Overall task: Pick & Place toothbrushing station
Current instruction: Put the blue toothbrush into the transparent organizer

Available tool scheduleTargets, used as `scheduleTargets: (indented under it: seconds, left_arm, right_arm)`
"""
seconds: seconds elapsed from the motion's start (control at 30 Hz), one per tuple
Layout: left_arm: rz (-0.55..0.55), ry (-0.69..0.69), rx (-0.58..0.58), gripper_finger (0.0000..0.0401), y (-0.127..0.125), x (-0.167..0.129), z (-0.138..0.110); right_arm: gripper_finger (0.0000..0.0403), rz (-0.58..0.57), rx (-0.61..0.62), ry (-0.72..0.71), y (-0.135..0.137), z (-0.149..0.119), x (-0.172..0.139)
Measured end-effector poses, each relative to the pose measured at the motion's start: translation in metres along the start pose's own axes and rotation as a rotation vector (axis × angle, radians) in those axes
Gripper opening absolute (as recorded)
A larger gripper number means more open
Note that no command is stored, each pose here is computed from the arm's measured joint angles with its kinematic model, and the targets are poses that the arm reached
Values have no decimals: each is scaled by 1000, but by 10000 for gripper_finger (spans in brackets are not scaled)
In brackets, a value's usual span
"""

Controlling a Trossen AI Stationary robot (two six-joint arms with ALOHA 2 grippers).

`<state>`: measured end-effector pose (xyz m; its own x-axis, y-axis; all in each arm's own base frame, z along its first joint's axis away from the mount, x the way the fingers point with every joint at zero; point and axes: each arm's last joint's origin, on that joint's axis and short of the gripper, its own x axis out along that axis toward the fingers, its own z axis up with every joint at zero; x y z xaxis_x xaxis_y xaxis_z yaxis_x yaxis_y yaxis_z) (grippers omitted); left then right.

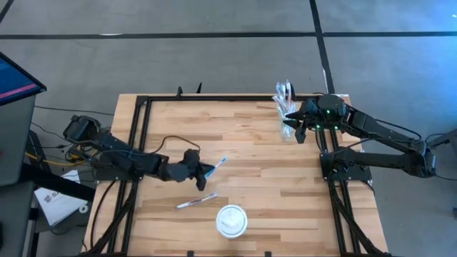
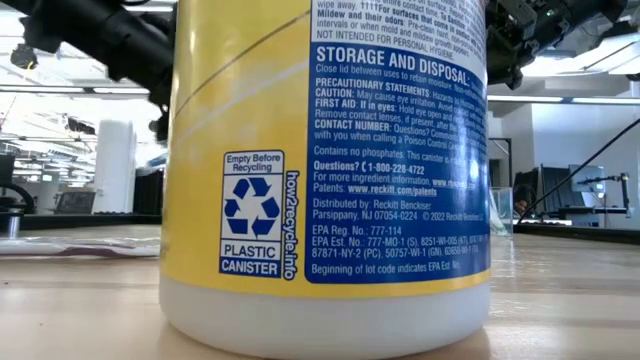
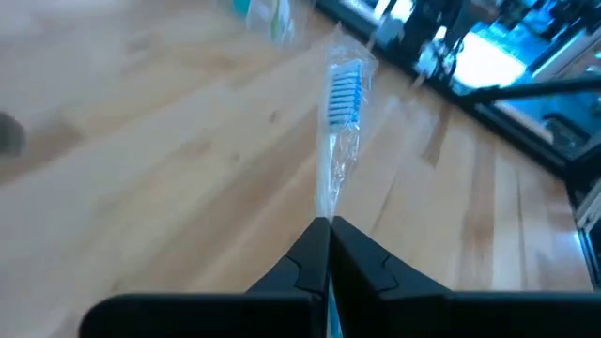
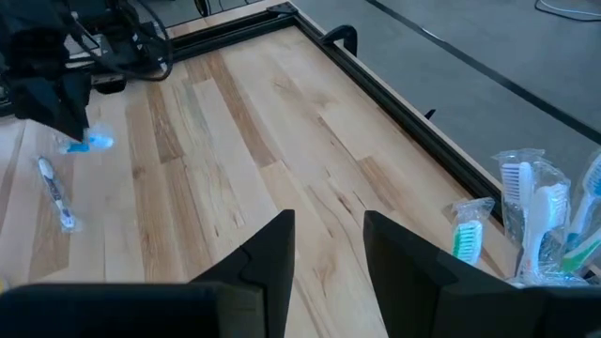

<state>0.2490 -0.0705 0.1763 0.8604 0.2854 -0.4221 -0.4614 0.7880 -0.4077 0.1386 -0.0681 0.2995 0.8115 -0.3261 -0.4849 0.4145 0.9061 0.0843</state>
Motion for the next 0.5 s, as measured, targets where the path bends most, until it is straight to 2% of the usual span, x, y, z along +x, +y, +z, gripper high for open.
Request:
scheduleTargets:
  seconds: [0.5]
  left_arm:
    - [-83,-326,71,0,4,12,51]
  right_arm:
    - [120,22,-2,-21,1,2,0]
